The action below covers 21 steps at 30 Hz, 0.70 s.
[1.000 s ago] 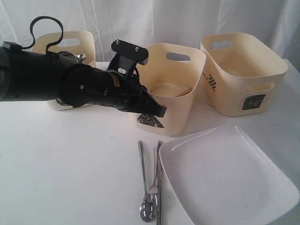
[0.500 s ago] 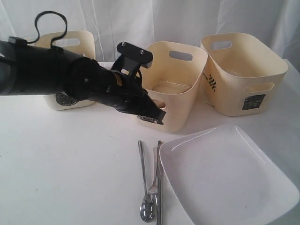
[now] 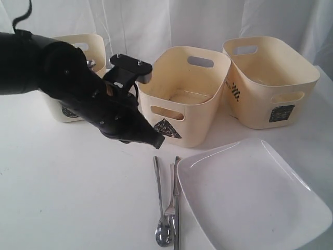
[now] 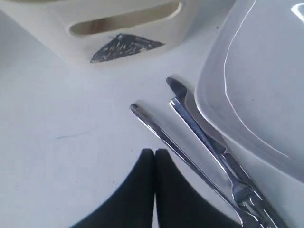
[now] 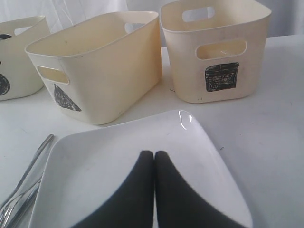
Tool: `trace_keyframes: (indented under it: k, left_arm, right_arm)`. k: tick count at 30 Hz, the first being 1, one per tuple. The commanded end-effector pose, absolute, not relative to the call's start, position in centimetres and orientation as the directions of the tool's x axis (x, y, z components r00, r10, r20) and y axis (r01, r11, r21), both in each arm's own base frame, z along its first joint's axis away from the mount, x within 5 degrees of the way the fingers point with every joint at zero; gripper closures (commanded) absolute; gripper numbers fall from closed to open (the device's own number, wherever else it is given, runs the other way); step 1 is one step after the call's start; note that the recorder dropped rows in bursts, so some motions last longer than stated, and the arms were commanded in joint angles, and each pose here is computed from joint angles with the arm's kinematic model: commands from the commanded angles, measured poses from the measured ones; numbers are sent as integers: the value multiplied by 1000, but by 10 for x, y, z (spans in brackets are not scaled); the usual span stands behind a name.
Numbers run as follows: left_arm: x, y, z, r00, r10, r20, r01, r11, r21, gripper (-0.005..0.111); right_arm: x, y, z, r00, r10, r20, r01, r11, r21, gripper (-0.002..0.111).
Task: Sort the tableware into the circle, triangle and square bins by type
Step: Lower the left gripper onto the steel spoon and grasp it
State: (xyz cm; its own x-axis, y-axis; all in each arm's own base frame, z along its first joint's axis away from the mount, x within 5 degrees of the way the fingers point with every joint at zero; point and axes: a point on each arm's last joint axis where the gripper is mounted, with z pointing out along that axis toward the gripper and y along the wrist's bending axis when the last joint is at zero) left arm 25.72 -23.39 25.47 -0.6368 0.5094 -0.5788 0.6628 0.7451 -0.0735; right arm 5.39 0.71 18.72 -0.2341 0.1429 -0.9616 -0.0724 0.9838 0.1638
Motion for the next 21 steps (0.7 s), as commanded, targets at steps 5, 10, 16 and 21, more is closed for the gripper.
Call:
trace_keyframes:
  k: [5,10,16,21]
  left_arm:
    - [269,-253,209,-781,356,-513,530,812,-245,56]
    - [271,-257,188,-818,346,-460,498,826,-265,54]
    - [274,-259,182,-825,350,-444,494,828,-265,54]
    - [278,-264,172,-836,364,-410,491,831,-263,54]
  right_arm:
    - [54,7,186,-223,146,-964,-75,983,166,108]
    - [54,7,186,-223,146,-964,-75,983,166,108]
    - [54,7,186,-223,146,-964,-75,983,166,108]
    - [54,7,186,-223,146,-964,-75,983,166,108]
